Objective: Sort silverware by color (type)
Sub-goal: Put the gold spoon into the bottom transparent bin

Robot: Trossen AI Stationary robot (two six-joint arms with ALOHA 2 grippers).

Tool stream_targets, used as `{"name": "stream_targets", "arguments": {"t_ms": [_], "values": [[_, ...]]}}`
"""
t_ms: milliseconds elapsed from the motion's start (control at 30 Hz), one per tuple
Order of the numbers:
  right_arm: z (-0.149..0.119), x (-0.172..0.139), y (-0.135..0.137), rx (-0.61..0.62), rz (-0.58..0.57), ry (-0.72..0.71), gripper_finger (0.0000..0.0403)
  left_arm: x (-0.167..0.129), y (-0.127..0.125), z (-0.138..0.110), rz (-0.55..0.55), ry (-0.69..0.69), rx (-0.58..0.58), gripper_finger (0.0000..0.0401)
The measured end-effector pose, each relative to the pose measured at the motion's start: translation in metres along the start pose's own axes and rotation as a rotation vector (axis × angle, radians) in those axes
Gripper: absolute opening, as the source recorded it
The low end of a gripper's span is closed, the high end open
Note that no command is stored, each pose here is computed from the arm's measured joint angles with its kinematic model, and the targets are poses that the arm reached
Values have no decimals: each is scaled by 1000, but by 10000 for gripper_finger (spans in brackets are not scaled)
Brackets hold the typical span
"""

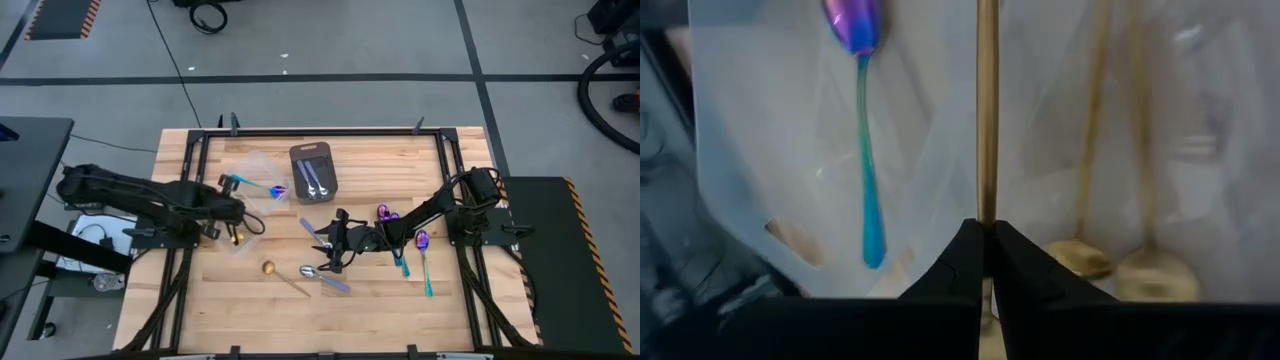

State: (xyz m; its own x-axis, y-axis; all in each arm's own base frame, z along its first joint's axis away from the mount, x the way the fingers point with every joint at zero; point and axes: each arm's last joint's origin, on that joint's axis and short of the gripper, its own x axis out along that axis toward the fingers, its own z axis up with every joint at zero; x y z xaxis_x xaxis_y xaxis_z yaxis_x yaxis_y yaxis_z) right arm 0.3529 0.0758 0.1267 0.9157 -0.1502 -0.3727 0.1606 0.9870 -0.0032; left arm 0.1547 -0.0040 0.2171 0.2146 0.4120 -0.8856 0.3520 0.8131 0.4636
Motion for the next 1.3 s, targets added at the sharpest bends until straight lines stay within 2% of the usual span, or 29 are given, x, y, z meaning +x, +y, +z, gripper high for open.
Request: {"name": "stream_targets", "arguments": {"t_ms": [167, 467, 633, 833, 1300], "values": [[-1, 0, 0, -4, -1, 9, 215, 2, 0, 1, 7, 13, 0, 16], [-1, 0, 0, -5, 1, 12, 215, -10, 2, -9, 28, -51, -85, 16], [-1, 0, 0, -3, 2, 8, 215, -11, -2, -12, -40, -36, -77, 16], [-1, 0, 0, -3, 3, 8, 215, -21, -1, -20, -16, -114, -105, 16], [-1, 0, 0, -2, 3, 6, 215, -22, -10, -22, -102, -83, -3, 16]]}}
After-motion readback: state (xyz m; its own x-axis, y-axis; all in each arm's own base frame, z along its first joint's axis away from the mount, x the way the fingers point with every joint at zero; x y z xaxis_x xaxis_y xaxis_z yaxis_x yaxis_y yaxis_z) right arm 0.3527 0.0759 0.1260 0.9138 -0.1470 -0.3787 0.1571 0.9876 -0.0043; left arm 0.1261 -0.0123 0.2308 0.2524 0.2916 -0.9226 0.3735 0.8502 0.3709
